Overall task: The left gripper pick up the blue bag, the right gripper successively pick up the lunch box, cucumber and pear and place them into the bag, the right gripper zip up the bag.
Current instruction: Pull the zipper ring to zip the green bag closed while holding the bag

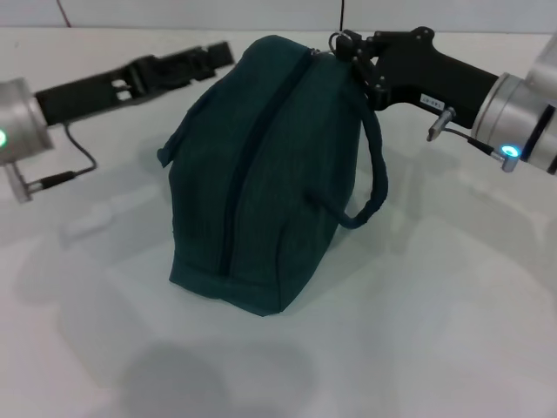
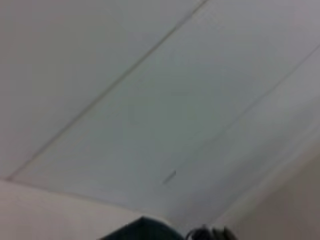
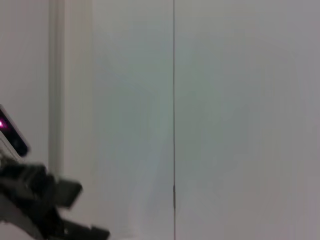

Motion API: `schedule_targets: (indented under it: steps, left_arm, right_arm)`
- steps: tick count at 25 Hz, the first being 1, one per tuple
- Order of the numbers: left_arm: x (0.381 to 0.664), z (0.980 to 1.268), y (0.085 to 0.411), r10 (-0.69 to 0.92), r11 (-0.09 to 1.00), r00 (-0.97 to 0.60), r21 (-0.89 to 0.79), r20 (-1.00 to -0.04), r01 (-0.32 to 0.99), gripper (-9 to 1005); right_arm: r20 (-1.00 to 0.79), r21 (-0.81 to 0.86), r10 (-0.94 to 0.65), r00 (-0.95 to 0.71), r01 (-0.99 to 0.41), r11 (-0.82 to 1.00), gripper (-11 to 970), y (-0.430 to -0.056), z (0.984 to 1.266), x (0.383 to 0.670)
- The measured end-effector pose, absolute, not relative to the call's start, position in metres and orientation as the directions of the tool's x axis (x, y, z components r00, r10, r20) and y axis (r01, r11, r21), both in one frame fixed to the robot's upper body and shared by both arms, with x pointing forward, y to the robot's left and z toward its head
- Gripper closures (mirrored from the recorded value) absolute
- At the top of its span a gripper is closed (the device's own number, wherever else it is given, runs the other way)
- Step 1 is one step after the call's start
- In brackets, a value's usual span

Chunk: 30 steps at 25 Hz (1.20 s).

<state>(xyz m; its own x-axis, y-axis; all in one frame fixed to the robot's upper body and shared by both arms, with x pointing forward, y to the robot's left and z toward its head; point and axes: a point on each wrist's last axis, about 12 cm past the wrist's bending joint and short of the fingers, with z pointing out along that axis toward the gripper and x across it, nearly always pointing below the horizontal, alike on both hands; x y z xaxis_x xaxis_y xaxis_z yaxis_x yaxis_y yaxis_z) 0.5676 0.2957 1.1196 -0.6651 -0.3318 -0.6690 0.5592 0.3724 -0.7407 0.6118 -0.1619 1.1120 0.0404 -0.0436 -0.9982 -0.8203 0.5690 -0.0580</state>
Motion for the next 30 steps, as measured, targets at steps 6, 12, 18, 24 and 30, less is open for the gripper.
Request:
schedule_targets:
  steps: [6,12,18,24,30]
  left_arm:
    - [0.577,1.118,0.279,-0.269,0.39,-0.707,-0.745,-0.654,0.54,222]
    - [0.581,1.12,0.275,-0.255,0.397,-0.712,-0.742,-0.654,0.54,226]
    - [0.582,1.118,0.275,-0.258,0.402,-0.713,-0.743,-0.652,0.535,230]
    - [0.58,1.116,0.274,-0.256,0.405,-0.711,-0.741,-0.655,0.536,460]
    - [0.577,1.113,0.268,-0.251,0.395,-0.707,-0.737,-0.661,0.548,706]
  right_arm:
    - [-0.999,-0.053,-0.027,0.046,-0.819,0.571,864,-0.165,1.113,0.611]
    - [-0.999,-0.053,-0.024,0.049,-0.82,0.57,862,-0.165,1.114,0.611]
    - [-0.999,-0.051,-0.012,0.053,-0.826,0.561,860,-0.166,1.114,0.609]
    - [-0.999,-0.043,-0.002,0.051,-0.821,0.569,858,-0.17,1.113,0.607]
    - [-0.999,-0.04,0.007,0.053,-0.824,0.565,857,-0.171,1.113,0.605]
